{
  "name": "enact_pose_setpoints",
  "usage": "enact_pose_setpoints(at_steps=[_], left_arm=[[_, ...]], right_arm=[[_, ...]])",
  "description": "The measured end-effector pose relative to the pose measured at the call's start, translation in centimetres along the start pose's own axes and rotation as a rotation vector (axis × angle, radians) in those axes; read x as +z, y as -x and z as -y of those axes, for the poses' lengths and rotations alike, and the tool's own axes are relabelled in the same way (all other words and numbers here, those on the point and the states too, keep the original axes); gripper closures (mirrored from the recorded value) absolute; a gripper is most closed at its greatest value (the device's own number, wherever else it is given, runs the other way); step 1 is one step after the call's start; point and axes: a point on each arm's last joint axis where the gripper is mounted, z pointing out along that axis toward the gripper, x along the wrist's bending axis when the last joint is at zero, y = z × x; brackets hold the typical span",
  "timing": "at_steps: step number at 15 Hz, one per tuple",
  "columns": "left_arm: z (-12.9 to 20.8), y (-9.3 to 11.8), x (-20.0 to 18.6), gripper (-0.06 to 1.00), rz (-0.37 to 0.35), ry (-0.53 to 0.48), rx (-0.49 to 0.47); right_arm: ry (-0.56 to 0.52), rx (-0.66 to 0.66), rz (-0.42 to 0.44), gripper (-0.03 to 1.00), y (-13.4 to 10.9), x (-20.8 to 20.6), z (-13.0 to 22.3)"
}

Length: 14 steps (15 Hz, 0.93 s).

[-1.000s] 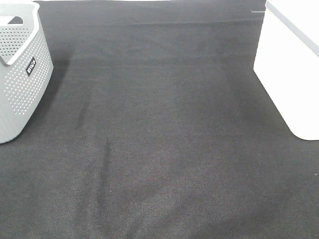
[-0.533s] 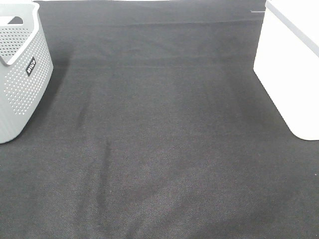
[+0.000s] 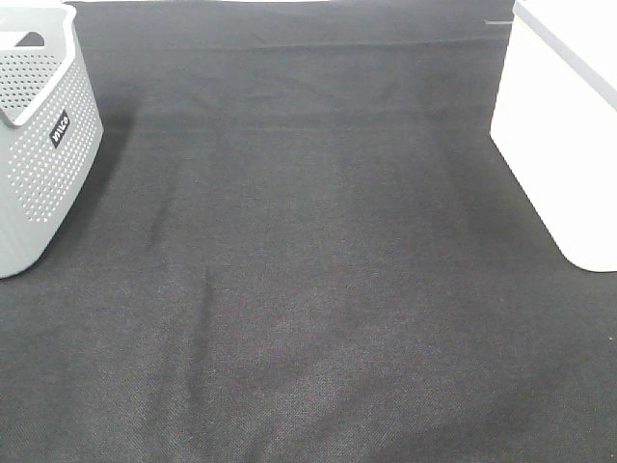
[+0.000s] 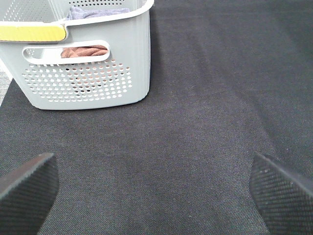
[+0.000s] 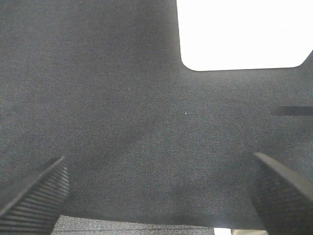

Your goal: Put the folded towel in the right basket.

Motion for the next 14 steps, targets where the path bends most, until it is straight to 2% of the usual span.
enact_pose_setpoints(at_steps=[14], left_arm=[[0.0,0.01,0.0,-0.04,0.001,0.0,0.0]], right_arm=[[-0.001,0.0,0.0,0.01,0.0,0.02,0.02]])
